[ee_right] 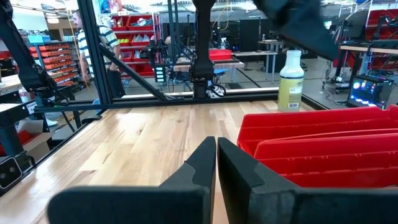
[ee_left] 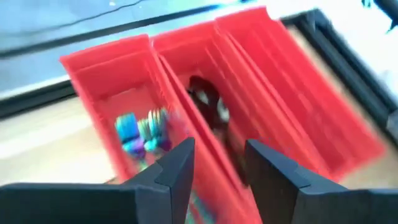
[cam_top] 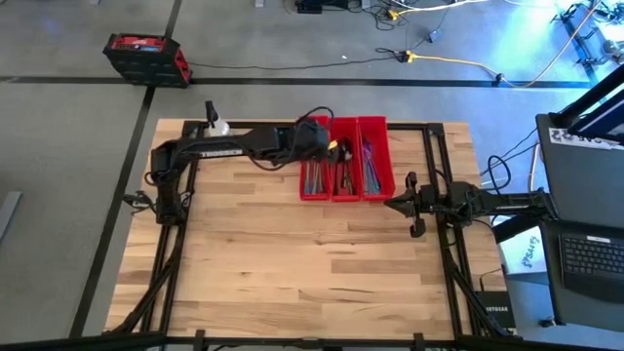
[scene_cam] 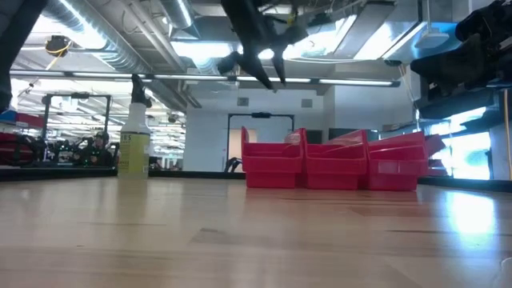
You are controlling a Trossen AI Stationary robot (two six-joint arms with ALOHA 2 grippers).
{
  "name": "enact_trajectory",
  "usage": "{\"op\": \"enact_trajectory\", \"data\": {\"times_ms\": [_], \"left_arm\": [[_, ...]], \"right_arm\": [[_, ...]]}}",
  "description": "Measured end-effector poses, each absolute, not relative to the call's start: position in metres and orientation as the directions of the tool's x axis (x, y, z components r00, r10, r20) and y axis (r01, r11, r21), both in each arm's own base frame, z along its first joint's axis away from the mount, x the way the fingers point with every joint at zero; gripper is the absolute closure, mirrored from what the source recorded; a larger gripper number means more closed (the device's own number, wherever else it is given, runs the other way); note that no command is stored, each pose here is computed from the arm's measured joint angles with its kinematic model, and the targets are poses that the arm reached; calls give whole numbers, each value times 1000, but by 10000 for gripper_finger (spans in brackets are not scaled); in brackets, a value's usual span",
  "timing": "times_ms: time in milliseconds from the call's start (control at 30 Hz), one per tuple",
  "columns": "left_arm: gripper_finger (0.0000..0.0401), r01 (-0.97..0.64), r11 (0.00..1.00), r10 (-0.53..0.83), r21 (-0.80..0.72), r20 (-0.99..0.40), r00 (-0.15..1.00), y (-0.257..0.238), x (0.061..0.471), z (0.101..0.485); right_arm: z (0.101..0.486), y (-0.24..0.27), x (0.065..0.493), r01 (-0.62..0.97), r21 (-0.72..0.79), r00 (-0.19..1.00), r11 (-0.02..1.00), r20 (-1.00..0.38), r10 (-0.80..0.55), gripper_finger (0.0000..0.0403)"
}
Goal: Sort silverware
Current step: Return to Home Position
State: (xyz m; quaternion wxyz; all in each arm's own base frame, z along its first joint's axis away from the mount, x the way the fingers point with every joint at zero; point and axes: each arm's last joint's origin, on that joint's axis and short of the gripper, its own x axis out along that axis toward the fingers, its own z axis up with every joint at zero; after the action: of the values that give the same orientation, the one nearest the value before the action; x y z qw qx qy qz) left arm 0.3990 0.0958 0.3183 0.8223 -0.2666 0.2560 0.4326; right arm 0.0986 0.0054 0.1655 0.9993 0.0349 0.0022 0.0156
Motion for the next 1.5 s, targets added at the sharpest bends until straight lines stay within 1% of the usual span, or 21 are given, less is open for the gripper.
{"op": "enact_trajectory", "data": {"times_ms": [133, 200, 367, 500, 667, 733, 800, 967, 1067, 1133, 1200, 1267, 1433, 1500], "left_arm": [[274, -835, 542, 574, -97, -683, 452, 77, 381, 331], [274, -823, 567, 582, -23, -696, 421, 67, 375, 333], [274, -748, 657, 550, 91, -737, 393, 37, 366, 334], [274, -690, 714, 513, 122, -761, 397, 16, 364, 326], [274, -617, 774, 466, 139, -785, 407, 2, 361, 303], [274, -588, 803, 424, 102, -791, 442, 0, 356, 296], [274, -541, 840, 346, 35, -802, 486, 1, 347, 286], [274, -493, 869, 310, -23, -753, 581, 5, 309, 265], [274, -444, 895, 297, -40, -689, 661, 9, 282, 258], [274, -406, 909, 259, -92, -640, 724, 14, 266, 252], [274, -362, 922, 220, -140, -580, 785, 19, 249, 248], [274, -324, 933, 208, -157, -501, 840, 23, 232, 243], [274, -277, 955, 226, -107, -342, 912, 27, 195, 214], [274, -262, 961, 223, -85, -315, 923, 25, 183, 201]], "right_arm": [[165, 5, 99, -31, 70, 999, 997, -3, 32, 402], [165, 5, 99, -31, 70, 999, 997, -4, 31, 402], [165, 5, 99, -31, 70, 999, 997, -4, 32, 402], [165, 5, 99, -31, 69, 999, 997, -4, 32, 402], [165, 5, 99, -31, 70, 999, 997, -3, 32, 402], [165, 5, 99, -31, 70, 1000, 997, -4, 31, 402], [165, 5, 99, -31, 70, 999, 997, -3, 32, 402], [165, 5, 99, -31, 70, 1000, 997, -4, 31, 402], [165, 5, 99, -31, 70, 999, 997, -3, 32, 402], [165, 5, 99, -31, 70, 999, 997, -4, 32, 402], [165, 5, 99, -31, 70, 999, 997, -4, 32, 402], [165, 5, 99, -31, 70, 999, 997, -3, 32, 402], [165, 5, 99, -31, 72, 1000, 997, -4, 31, 402], [165, 6, 99, -33, 134, 999, 990, -3, 33, 402]]}}
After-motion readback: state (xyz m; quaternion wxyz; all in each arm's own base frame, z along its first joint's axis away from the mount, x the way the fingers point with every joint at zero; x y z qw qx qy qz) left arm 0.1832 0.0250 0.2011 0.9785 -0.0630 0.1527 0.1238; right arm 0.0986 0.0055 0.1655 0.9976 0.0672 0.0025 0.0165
